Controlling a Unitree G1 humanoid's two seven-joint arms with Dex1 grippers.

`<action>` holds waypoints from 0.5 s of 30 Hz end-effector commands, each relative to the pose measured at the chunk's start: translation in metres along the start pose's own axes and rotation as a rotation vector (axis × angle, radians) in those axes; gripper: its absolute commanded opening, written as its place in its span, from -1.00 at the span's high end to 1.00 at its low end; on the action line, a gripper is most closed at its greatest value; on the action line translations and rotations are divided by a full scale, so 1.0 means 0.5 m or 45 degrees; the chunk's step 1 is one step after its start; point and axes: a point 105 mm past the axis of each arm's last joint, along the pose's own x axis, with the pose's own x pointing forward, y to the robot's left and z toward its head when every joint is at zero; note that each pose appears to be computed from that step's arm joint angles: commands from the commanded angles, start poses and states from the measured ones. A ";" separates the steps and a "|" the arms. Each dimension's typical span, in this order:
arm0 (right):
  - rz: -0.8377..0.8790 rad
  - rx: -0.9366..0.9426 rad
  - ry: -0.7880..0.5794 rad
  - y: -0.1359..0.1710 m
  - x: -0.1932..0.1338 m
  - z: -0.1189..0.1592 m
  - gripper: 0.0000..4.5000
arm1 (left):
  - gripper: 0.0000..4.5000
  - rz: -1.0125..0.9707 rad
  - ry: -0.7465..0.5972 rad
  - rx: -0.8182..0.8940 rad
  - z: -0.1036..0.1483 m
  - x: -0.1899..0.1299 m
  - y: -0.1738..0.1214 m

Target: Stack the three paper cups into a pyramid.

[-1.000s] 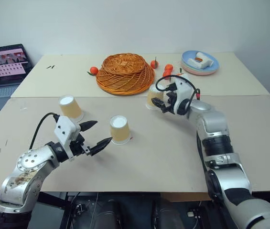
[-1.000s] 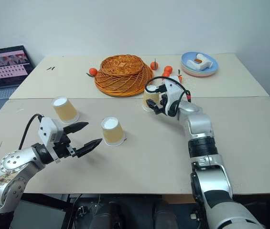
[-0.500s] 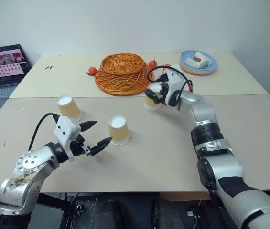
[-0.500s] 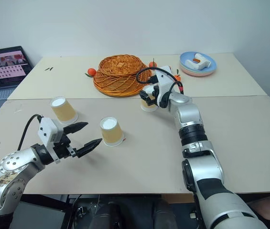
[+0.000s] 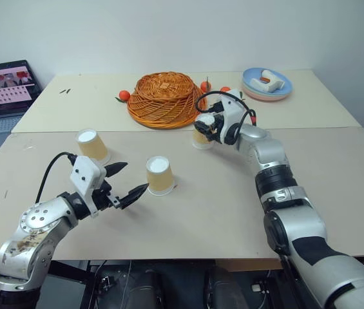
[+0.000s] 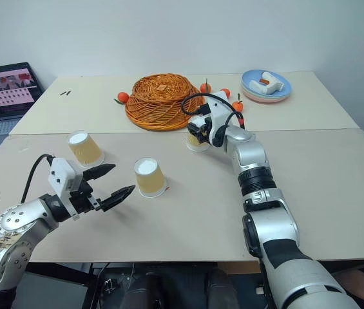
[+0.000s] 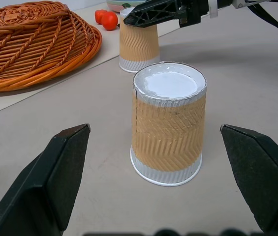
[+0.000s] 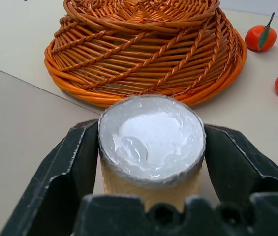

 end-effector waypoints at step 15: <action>0.485 -0.056 -0.311 -0.005 -0.209 0.142 -0.24 | -1.00 -0.013 -0.054 0.020 0.025 0.005 -0.004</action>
